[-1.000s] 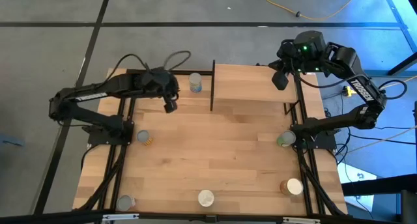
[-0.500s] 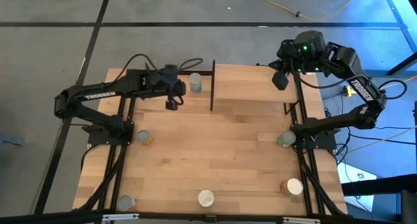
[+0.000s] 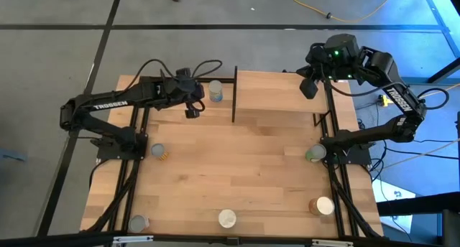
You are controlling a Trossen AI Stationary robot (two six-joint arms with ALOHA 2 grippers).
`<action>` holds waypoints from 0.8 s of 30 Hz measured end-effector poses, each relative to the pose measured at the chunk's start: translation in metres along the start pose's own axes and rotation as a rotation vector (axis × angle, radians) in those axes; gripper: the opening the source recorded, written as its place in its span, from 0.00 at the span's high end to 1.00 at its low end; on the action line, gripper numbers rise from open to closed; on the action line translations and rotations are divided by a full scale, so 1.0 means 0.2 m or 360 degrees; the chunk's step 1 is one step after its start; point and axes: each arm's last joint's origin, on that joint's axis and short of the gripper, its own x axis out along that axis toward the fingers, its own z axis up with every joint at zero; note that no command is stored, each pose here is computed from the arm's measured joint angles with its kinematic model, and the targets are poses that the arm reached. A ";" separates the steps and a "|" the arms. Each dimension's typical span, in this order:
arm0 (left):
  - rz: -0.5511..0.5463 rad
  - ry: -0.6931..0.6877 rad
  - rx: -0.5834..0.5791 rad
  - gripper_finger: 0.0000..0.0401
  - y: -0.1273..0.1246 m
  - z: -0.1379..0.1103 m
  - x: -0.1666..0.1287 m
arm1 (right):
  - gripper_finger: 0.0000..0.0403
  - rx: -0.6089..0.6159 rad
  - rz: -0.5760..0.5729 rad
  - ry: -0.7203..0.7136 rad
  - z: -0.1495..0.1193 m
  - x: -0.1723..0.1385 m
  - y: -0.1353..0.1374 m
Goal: Pick and place cans onto a shelf
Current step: Put the top blue canned good on the shelf
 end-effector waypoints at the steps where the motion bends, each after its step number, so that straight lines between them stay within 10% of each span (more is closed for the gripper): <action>1: -0.0001 0.0003 0.0010 0.94 0.00 0.00 0.00 | 0.99 0.0003 0.0000 0.0000 0.00 0.00 0.00; 13: -0.0363 -0.0173 0.0447 0.94 0.02 -0.02 0.04 | 0.99 -0.0001 0.0000 0.0001 0.00 0.00 0.00; 24: -0.0489 0.0046 0.0566 0.95 0.01 -0.11 0.39 | 0.99 -0.0049 0.0001 0.0010 0.00 0.00 0.00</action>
